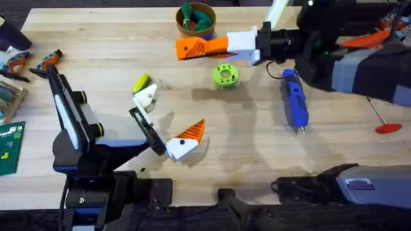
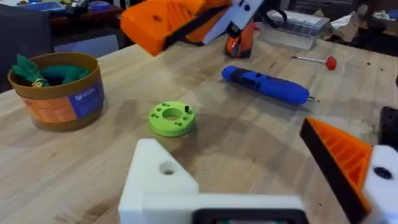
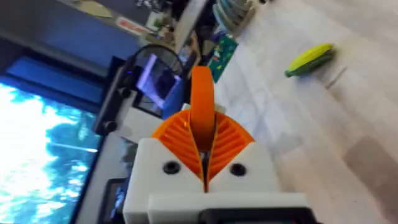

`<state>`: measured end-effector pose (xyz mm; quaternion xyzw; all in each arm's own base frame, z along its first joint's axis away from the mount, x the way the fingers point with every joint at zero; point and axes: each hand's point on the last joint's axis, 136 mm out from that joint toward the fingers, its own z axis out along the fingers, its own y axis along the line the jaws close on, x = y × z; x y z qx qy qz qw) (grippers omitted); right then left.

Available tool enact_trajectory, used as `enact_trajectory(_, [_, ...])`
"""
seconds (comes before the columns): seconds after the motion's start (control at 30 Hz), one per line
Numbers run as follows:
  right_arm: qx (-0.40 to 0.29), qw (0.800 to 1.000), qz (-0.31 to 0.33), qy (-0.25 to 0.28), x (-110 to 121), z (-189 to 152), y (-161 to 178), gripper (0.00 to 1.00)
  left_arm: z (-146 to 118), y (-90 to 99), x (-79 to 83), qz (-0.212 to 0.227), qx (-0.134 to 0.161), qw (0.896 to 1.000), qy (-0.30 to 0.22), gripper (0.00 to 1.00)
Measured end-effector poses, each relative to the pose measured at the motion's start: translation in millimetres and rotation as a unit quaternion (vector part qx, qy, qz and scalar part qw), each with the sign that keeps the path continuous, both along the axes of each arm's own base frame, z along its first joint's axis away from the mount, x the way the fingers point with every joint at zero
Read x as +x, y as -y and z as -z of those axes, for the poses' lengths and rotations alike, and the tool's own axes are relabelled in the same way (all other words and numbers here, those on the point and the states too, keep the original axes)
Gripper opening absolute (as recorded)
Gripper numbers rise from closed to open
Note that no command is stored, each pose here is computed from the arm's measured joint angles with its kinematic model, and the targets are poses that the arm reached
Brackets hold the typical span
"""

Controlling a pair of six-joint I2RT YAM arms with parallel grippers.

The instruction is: Pick up the gripper from the table and insert it into the empty holder that is missing its gripper. Then pick up a screw, insert it into the mounting hole, and use the screwdriver to tighten it. Finally, clean up the table by picking up the vegetable and placing it into the bucket.

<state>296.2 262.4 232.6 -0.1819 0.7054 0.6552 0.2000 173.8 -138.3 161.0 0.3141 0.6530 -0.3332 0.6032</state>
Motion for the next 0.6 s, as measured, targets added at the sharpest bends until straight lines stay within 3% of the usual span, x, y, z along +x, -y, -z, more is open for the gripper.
enact_trajectory(0.37, [0.005,0.987,-0.090,-0.135,-28.7,28.7,-0.5,0.014,0.0,0.0,0.0,0.000,0.000,1.000,0.000,0.985])
enact_trajectory(0.6, [0.002,0.977,-0.139,-0.161,-41.2,46.1,-9.6,0.014,0.0,0.0,0.0,0.000,0.000,1.000,0.000,0.985])
